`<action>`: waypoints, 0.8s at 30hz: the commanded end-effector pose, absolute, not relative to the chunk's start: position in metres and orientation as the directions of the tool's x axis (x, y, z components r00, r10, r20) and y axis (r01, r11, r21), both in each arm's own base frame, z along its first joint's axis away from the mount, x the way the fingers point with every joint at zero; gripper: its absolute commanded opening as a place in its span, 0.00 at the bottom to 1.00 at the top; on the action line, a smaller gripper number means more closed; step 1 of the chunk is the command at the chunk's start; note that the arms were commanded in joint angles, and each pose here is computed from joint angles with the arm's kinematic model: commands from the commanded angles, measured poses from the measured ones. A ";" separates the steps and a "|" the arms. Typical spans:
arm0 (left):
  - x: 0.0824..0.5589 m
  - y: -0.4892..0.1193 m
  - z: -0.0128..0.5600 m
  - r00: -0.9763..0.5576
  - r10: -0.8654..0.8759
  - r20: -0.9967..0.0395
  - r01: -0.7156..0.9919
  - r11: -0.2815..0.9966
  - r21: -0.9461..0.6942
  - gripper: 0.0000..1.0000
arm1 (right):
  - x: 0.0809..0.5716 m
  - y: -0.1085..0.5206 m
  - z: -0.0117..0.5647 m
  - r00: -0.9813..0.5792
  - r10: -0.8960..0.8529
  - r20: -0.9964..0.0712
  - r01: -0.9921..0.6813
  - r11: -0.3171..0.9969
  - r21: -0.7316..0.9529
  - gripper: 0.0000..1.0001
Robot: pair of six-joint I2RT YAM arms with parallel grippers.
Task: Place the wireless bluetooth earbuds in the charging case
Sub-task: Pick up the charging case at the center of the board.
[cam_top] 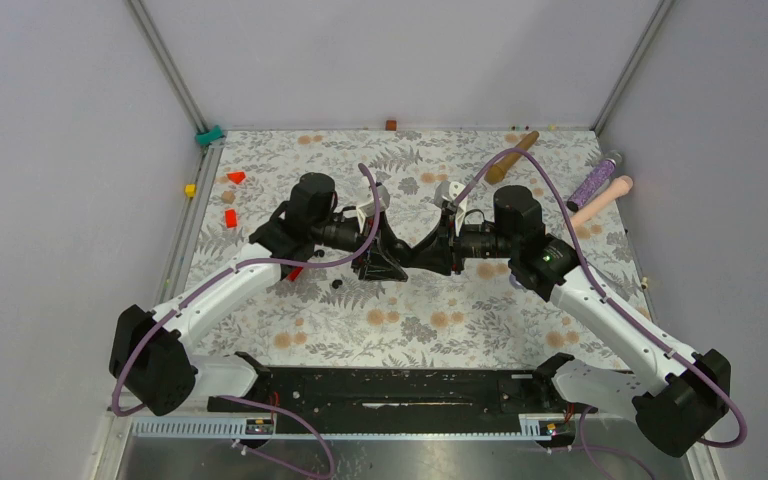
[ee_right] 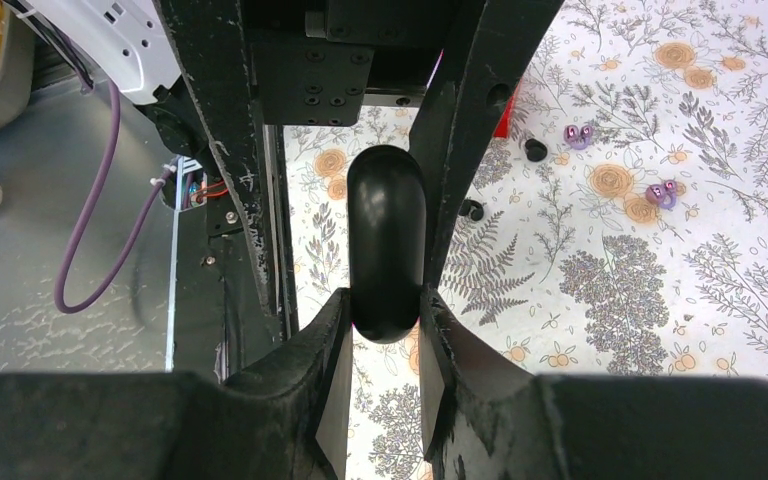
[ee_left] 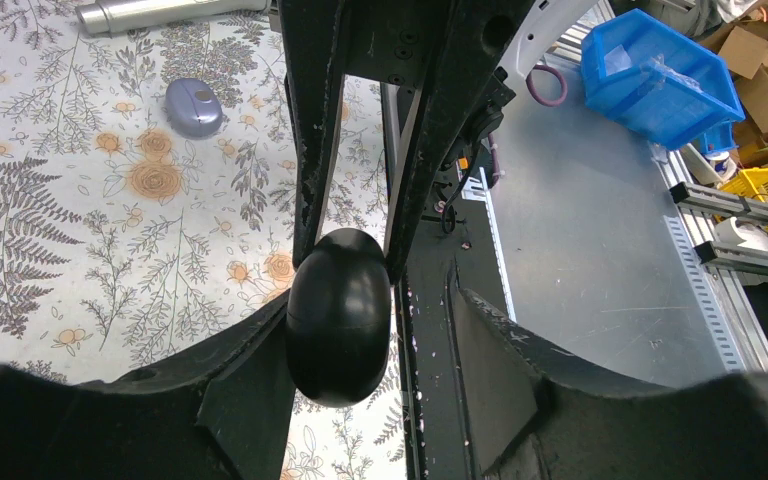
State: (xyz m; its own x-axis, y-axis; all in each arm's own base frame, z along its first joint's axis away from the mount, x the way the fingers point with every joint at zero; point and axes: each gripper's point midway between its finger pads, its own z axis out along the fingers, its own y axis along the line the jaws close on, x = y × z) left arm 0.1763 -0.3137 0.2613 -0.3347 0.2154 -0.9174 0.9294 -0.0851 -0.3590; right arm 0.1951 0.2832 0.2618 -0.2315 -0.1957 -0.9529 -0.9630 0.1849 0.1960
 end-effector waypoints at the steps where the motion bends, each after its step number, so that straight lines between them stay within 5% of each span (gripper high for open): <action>1: 0.173 -0.316 0.266 -0.306 0.200 -0.931 0.934 -0.127 -0.334 0.58 | 0.197 0.285 0.278 -0.175 -0.150 -0.973 -0.973 0.180 0.147 0.10; 6: 0.173 -0.316 0.265 -0.309 0.202 -0.930 0.933 -0.126 -0.337 0.59 | 0.198 0.286 0.284 -0.148 -0.131 -0.980 -0.976 0.178 0.123 0.10; 19: 0.172 -0.315 0.266 -0.303 0.199 -0.932 0.935 -0.130 -0.331 0.09 | 0.197 0.285 0.273 -0.163 -0.170 -0.972 -0.976 0.171 0.134 0.10; 24: 0.172 -0.315 0.266 -0.293 0.197 -0.935 0.937 -0.133 -0.322 0.00 | 0.196 0.286 0.273 -0.171 -0.173 -0.970 -0.976 0.165 0.143 0.19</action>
State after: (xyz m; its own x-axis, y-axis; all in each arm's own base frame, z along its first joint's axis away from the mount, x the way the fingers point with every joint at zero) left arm 0.1807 -0.3137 0.2587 -0.3254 0.2153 -0.9207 0.9351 -0.0715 -0.3472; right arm 0.1921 0.2851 0.2653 -0.2231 -0.1789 -0.9582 -0.9668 0.1662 0.1941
